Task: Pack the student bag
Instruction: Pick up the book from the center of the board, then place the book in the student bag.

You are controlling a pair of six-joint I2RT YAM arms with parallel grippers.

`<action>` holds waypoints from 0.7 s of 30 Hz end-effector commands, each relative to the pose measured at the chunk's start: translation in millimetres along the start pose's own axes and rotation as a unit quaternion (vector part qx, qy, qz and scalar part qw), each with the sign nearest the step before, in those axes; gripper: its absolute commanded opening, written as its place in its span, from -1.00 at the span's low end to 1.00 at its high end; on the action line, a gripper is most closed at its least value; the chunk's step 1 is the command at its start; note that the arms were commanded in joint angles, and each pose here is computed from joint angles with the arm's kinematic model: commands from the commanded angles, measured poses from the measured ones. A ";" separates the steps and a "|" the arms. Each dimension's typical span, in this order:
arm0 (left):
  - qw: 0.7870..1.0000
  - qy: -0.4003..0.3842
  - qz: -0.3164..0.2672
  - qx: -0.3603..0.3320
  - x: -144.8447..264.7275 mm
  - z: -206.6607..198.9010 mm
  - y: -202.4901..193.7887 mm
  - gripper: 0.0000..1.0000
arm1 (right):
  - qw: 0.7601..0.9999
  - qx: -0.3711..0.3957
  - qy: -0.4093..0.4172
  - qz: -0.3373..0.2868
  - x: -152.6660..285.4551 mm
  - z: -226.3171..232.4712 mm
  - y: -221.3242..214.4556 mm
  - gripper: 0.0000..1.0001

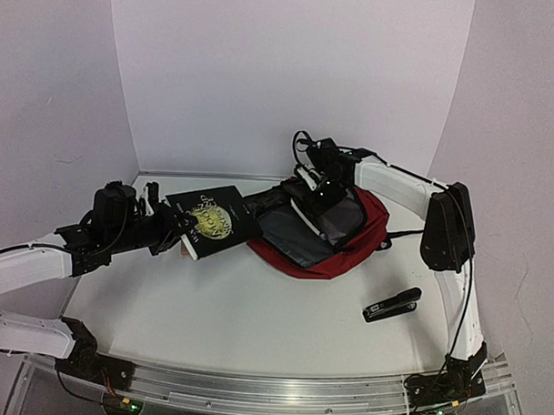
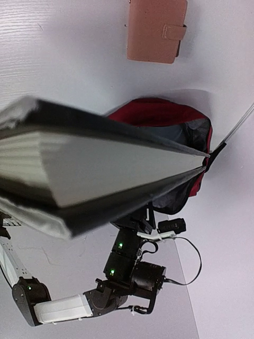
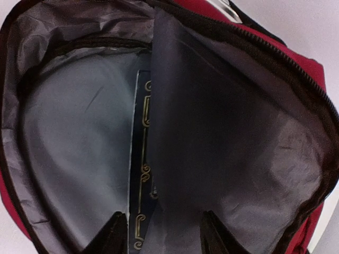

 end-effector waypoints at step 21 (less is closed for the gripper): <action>0.984 -0.176 0.012 -0.017 -14.9 -58.5 4.3 -1.00 | 0.994 0.003 0.086 -0.063 71.0 39.9 20.8 -1.00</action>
Point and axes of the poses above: each gripper's point midway between its finger pads, its own x axis back along the fingers, its own z axis along the line the jaws close on, y = z × x, the point moved 2 cm from there along x, back along the fingers, and after that the axes turned 9 degrees about -x, right-handed, at the moved point
